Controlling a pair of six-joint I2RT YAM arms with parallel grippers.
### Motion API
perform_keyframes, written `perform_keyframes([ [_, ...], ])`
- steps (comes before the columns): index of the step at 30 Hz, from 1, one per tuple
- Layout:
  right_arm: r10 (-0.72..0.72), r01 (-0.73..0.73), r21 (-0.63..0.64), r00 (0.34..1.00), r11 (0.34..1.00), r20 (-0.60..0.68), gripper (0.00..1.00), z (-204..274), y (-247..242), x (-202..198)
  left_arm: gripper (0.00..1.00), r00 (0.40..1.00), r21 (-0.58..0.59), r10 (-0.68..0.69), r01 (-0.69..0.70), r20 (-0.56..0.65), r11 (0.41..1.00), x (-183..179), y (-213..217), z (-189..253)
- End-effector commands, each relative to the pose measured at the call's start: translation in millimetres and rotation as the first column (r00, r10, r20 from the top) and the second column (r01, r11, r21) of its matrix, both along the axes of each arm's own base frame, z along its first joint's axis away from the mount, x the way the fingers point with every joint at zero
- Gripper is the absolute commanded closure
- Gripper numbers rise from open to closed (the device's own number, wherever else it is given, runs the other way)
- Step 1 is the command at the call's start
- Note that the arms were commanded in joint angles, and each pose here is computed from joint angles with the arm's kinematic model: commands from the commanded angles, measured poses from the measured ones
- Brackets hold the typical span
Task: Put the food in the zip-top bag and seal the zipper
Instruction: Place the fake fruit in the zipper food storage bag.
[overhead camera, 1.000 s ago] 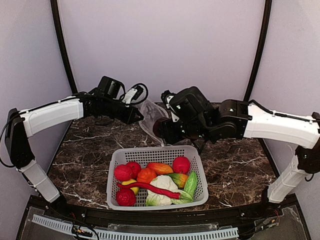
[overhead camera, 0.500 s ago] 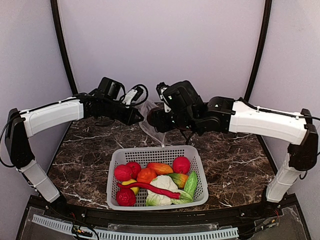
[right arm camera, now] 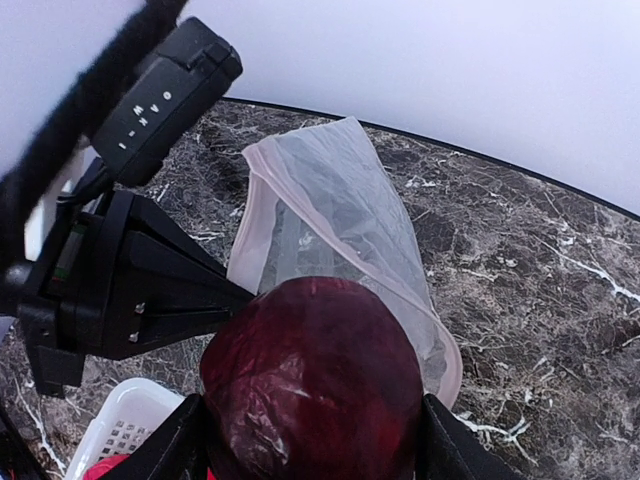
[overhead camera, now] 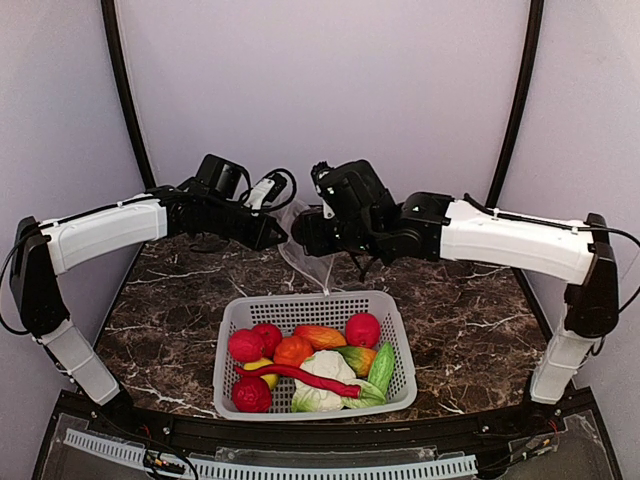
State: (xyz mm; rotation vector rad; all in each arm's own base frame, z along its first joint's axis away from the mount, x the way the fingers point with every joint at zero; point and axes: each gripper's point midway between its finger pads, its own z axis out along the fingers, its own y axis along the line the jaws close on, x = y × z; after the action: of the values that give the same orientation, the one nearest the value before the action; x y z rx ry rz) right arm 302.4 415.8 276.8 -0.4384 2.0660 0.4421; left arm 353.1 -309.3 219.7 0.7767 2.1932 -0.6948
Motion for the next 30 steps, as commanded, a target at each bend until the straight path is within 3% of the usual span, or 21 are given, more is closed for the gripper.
perform_keyframes([
  [1, -0.04, 0.04, 0.019, 0.999, 0.999, -0.008, 0.55, -4, 5, 19, 0.99, 0.999, -0.036, -0.02, 0.021, 0.029, 0.999, -7, 2, 20],
  [10, -0.114, 0.114, -0.025, 0.993, 0.993, -0.026, 0.52, -26, 3, 52, 0.99, 0.999, -0.044, -0.026, 0.027, 0.033, 0.999, -9, 2, 23],
  [14, -0.08, 0.078, -0.047, 0.996, 0.996, -0.031, 0.39, -33, 14, 54, 0.99, 0.999, -0.043, -0.024, 0.026, 0.033, 0.999, -8, 2, 23],
  [24, -0.075, 0.074, -0.048, 0.997, 0.996, -0.036, 0.18, -35, 15, 54, 0.99, 0.999, -0.042, -0.008, 0.01, 0.041, 0.999, -7, 4, 23],
  [30, -0.081, 0.079, -0.051, 0.996, 0.996, -0.035, 0.15, -34, 11, 53, 0.99, 0.999, -0.048, -0.004, 0.007, 0.046, 0.999, -7, 4, 25],
])
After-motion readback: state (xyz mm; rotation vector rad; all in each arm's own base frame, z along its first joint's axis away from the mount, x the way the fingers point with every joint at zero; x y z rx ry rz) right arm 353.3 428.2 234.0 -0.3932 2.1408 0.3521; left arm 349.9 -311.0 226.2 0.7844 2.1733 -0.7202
